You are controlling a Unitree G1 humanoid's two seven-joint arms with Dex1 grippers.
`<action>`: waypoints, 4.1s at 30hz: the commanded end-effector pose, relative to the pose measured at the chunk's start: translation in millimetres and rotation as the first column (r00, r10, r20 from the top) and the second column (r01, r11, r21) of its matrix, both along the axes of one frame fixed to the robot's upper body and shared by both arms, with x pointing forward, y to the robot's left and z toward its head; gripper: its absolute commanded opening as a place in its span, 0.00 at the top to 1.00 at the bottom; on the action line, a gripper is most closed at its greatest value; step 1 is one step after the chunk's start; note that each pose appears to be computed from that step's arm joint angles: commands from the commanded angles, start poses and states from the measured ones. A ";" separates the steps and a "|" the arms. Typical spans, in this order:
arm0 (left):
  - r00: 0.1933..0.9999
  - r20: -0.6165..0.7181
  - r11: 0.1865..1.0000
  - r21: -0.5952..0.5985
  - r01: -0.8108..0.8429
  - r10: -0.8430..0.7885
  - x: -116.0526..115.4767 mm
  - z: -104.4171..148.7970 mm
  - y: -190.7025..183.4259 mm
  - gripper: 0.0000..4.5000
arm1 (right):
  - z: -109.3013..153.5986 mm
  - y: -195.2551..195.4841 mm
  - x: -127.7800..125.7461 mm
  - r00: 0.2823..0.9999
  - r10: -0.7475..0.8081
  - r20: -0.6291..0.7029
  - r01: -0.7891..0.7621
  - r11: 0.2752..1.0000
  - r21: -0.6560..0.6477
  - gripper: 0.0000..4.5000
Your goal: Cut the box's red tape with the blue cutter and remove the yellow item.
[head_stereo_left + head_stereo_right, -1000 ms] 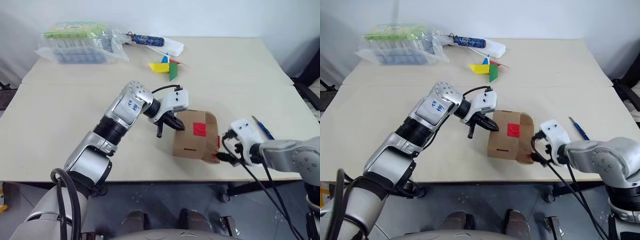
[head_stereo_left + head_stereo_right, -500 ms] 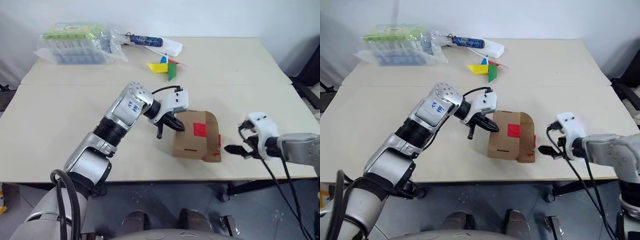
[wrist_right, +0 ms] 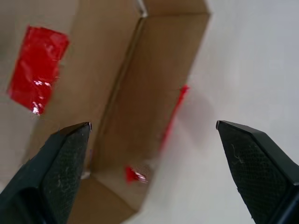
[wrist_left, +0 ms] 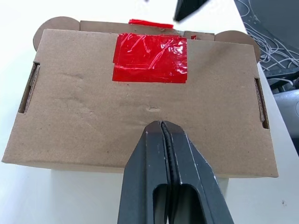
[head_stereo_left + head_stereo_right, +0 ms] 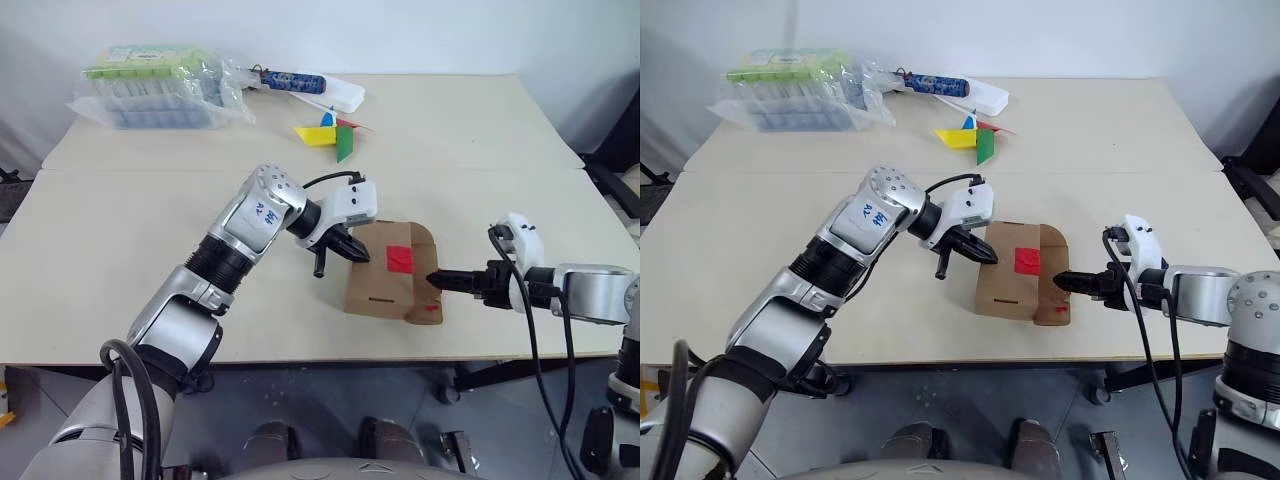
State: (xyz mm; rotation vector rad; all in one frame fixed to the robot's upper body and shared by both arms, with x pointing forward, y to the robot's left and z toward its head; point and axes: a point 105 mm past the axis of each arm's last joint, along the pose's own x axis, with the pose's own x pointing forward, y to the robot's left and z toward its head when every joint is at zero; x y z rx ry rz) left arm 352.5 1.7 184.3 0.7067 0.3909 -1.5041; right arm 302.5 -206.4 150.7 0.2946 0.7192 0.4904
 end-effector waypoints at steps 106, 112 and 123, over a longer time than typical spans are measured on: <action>0.990 -0.024 0.990 -0.005 -0.142 0.142 11.7 -29.0 7.2 1.00 | 68.5 80.7 -9.5 0.922 0.377 0.092 -0.325 0.879 -0.350 1.00; 0.982 -0.033 0.983 -0.010 -0.184 0.183 12.8 -31.0 15.2 1.00 | 67.5 95.1 -12.0 0.911 0.407 0.067 -0.359 0.862 -0.359 1.00; 0.956 -0.056 0.954 -0.073 -0.292 0.289 22.5 -12.9 47.0 1.00 | 63.2 89.2 -6.6 0.928 0.371 0.016 -0.332 0.847 -0.415 1.00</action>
